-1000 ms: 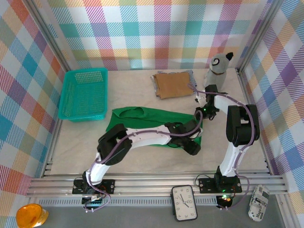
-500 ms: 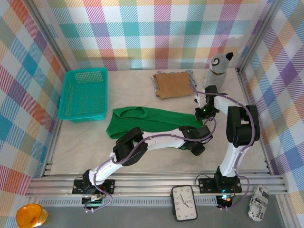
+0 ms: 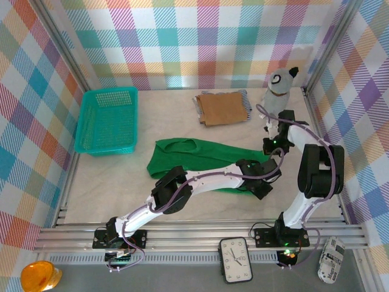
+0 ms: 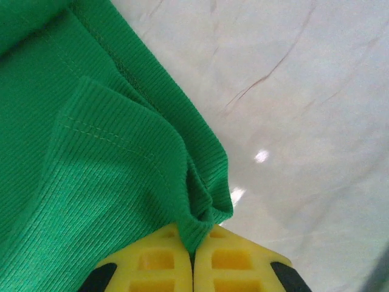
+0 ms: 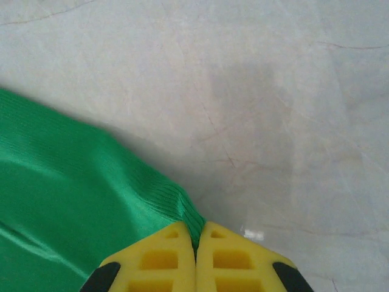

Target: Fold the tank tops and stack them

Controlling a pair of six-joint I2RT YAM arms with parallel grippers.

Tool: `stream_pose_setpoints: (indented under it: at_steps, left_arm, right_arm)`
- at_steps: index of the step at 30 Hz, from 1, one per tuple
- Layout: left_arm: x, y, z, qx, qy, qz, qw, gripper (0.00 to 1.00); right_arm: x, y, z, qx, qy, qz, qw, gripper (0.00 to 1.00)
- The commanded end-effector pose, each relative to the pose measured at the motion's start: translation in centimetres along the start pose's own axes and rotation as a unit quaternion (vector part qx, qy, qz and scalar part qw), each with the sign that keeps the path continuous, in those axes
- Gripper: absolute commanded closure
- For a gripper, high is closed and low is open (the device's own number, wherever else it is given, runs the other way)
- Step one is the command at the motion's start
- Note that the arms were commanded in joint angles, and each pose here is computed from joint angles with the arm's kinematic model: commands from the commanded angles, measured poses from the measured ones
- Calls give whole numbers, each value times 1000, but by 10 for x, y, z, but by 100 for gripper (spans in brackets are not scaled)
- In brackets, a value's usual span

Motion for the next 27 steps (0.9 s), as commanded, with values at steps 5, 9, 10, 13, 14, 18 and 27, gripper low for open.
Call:
stream_pose_setpoints:
  at_steps: [5, 9, 10, 13, 14, 18, 27]
  left_arm:
    - [12, -57, -10, -51, -91, 61, 993, 97]
    - [53, -88, 19, -68, -152, 56, 984, 98]
    - [62, -94, 27, -69, -166, 51, 982, 98]
    - [85, -107, 54, -60, -201, 35, 977, 99]
    - [92, -109, 62, -54, -210, 27, 976, 99]
    - [121, -126, 93, -30, -235, -27, 971, 99]
    - [162, -162, 139, -13, -270, -99, 958, 99]
  right_arm:
    - [51, -24, -11, 13, -6, -79, 997, 98]
    - [89, -26, -15, 49, -20, -97, 994, 98]
    - [99, -27, -18, 46, -25, -101, 994, 98]
    - [125, -29, -29, 33, -39, -119, 992, 98]
    - [133, -28, -33, 32, -43, -128, 990, 98]
    - [169, -21, -45, 32, -58, -150, 987, 98]
    - [220, 1, -61, 41, -76, -181, 980, 98]
Point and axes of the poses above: each hand's point on the last joint's axis, 136 mm out from that joint toward the fingers, its own y axis out along the fingers, its own x axis along the line the jaws close on, z = x × y, the point moved 7 cm from there along -y, back along the fingers, and after that the axes turned 2 degrees about -y, right-handed, at the moved point
